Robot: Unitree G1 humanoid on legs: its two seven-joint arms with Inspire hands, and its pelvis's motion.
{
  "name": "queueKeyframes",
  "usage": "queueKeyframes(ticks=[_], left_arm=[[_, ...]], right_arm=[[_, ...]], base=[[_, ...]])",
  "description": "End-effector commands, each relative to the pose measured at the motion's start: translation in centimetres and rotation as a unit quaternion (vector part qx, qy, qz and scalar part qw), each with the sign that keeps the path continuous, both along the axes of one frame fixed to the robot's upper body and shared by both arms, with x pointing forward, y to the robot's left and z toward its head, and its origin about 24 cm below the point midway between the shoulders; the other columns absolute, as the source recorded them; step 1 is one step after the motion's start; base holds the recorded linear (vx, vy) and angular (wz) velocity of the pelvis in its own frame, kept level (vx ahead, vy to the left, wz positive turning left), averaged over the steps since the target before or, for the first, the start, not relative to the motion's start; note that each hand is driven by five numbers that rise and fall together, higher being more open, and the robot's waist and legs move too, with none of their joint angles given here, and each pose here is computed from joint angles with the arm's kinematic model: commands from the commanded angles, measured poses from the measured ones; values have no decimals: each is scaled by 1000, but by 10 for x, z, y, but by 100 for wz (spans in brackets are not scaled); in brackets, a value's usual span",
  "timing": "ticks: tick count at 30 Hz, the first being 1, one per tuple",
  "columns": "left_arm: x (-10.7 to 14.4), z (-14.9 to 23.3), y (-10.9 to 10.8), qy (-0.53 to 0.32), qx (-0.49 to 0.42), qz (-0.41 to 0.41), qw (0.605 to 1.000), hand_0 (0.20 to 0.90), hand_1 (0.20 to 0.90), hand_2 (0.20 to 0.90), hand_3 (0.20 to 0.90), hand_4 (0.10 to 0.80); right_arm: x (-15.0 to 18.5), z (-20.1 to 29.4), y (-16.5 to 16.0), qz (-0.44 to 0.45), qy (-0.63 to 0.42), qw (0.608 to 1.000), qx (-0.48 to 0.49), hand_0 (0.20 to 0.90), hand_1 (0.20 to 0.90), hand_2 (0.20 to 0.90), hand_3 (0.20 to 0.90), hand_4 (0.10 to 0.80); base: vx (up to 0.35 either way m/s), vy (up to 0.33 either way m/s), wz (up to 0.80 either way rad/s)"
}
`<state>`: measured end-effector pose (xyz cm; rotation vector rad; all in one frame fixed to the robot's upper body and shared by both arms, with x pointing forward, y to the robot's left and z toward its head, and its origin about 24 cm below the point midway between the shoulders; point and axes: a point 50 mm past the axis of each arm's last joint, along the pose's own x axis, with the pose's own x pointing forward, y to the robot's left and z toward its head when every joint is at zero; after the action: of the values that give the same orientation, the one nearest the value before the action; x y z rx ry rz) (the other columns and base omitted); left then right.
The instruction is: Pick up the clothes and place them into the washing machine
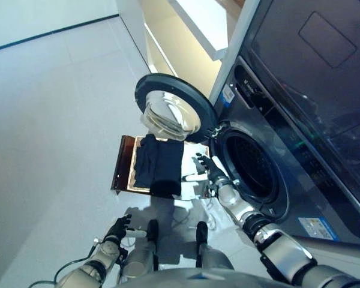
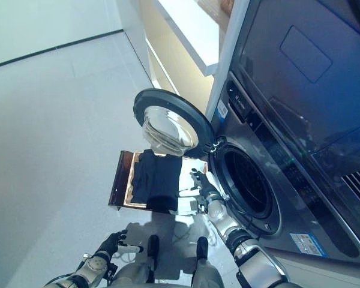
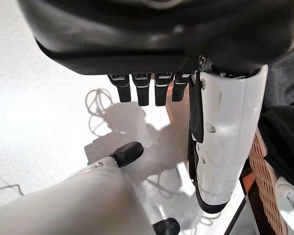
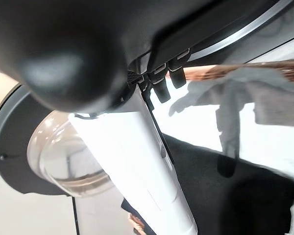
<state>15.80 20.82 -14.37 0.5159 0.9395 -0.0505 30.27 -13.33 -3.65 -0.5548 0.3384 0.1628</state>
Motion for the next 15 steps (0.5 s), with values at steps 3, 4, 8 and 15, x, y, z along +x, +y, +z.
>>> queueKeyframes(ticks=[3, 4, 8, 15], left_arm=[[24, 11, -7, -52, 5, -10, 999, 900, 900, 900, 900, 800], [25, 11, -6, -53, 6, -6, 999, 900, 900, 900, 900, 800], [32, 16, -2, -71, 5, 10, 997, 900, 900, 900, 900, 800], [48, 27, 7, -106, 25, 4, 994, 900, 900, 900, 900, 800]], right_arm=[[53, 83, 15, 22, -162, 987, 0, 900, 900, 900, 900, 800], [55, 87, 16, 23, -166, 986, -3, 900, 900, 900, 900, 800], [65, 103, 15, 42, -196, 978, -64, 900, 900, 900, 900, 800], [89, 146, -22, 143, -277, 813, -491, 900, 900, 900, 900, 800]], base=[[-29, 17, 17], [-15, 7, 17], [-16, 9, 8], [-3, -1, 18]])
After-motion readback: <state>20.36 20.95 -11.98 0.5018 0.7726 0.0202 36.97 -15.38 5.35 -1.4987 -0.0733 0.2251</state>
